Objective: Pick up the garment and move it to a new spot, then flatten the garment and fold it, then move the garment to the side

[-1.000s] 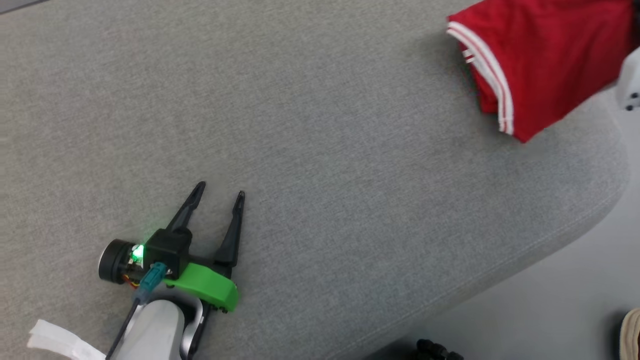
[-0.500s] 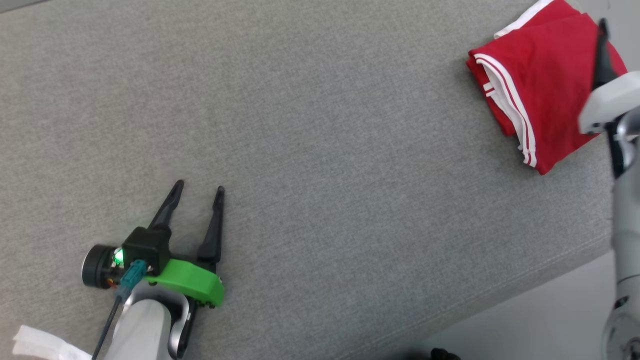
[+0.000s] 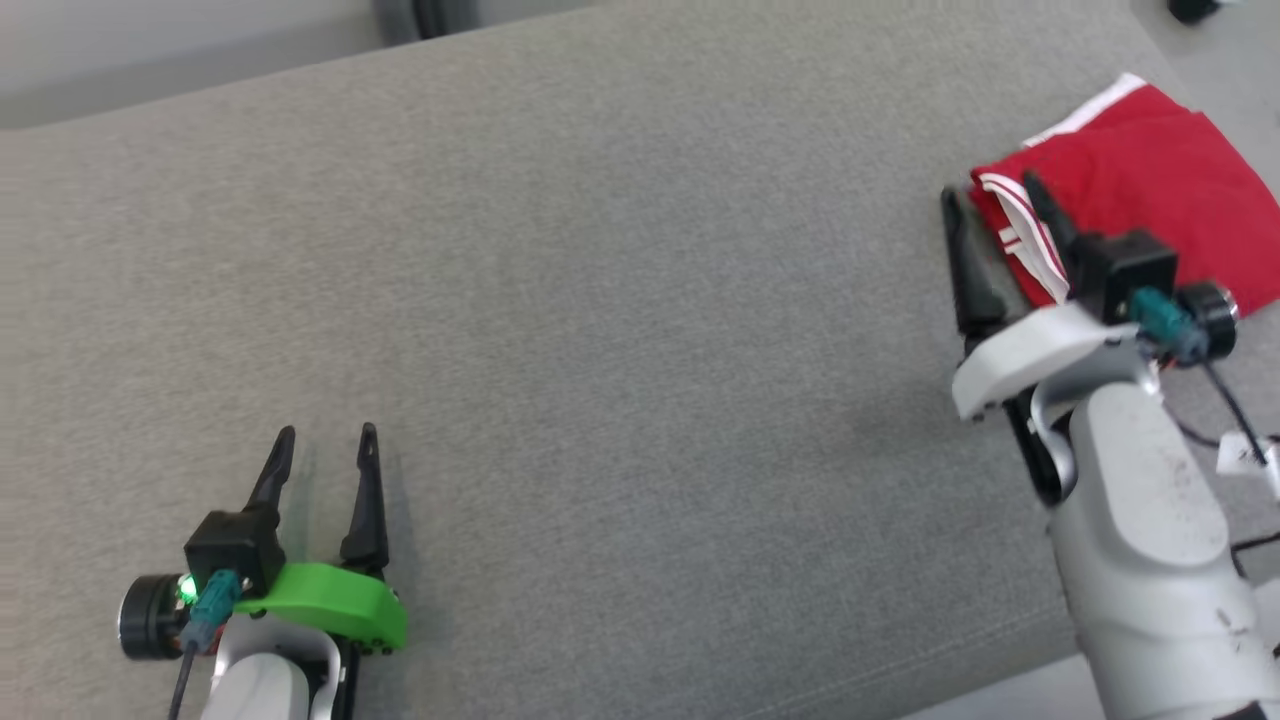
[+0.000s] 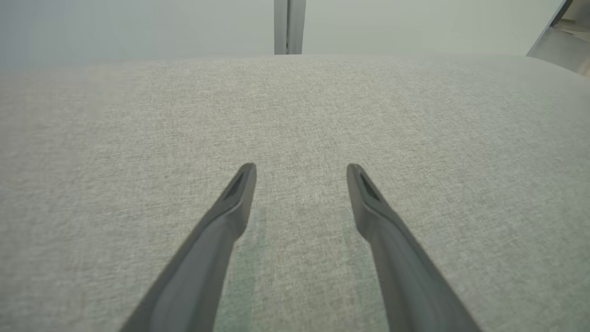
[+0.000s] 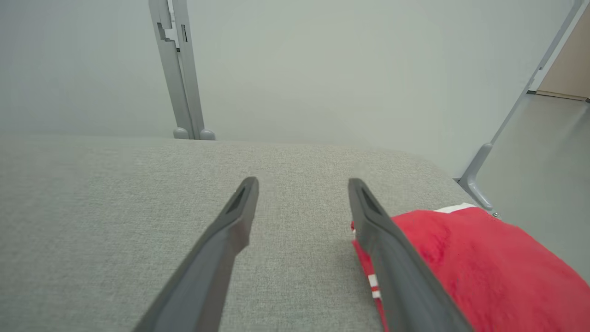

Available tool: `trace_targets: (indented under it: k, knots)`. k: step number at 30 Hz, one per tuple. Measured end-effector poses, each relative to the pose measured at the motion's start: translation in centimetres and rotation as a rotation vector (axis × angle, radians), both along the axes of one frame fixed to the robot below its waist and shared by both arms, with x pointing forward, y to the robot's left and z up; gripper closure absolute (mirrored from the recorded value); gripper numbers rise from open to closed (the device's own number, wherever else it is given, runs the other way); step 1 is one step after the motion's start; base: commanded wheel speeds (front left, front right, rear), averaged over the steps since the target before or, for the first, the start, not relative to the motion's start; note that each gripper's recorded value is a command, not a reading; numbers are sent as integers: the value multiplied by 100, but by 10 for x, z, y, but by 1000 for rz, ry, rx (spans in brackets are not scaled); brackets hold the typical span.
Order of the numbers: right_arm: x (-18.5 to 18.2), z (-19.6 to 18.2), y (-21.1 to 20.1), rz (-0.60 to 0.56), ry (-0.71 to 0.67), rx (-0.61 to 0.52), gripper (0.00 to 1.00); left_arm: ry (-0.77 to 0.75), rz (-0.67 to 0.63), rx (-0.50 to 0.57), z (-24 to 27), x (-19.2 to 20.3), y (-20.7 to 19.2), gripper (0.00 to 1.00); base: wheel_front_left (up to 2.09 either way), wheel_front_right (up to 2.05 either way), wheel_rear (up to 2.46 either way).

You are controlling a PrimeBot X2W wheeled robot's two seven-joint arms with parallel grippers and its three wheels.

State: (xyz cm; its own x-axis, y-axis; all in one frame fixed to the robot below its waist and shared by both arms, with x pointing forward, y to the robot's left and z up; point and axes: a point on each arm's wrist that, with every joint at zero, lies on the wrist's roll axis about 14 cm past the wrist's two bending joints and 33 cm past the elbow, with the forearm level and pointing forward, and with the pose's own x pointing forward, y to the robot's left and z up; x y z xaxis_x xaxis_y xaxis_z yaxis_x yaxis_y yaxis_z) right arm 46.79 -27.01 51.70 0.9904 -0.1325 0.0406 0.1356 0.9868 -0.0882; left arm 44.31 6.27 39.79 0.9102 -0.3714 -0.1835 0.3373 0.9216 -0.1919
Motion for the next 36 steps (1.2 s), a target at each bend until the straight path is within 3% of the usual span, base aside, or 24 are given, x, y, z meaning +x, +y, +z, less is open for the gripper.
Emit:
trace_targets:
  k: [5, 15, 31, 32, 36]
  knots:
    - [-16, -20, 30, 58, 25, 98, 0, -19, 89, 19, 11, -9, 31, 0, 0, 0, 0]
    - [-50, -35, 58, 110, 47, 169, 0, -59, 223, 47, 32, -42, 81, 0, 0, 0, 0]
    - [-92, -23, 74, 145, -6, 221, 0, -115, 294, -1, 57, -87, 100, 0, 0, 0, 0]
    - [-93, -22, 74, 143, -10, 225, 100, -119, 294, -7, 59, -87, 99, 100, 0, 0, 0]
    - [-100, -39, 75, 136, 40, 240, 100, -85, 296, -7, 49, -91, 98, 100, 0, 0, 0]
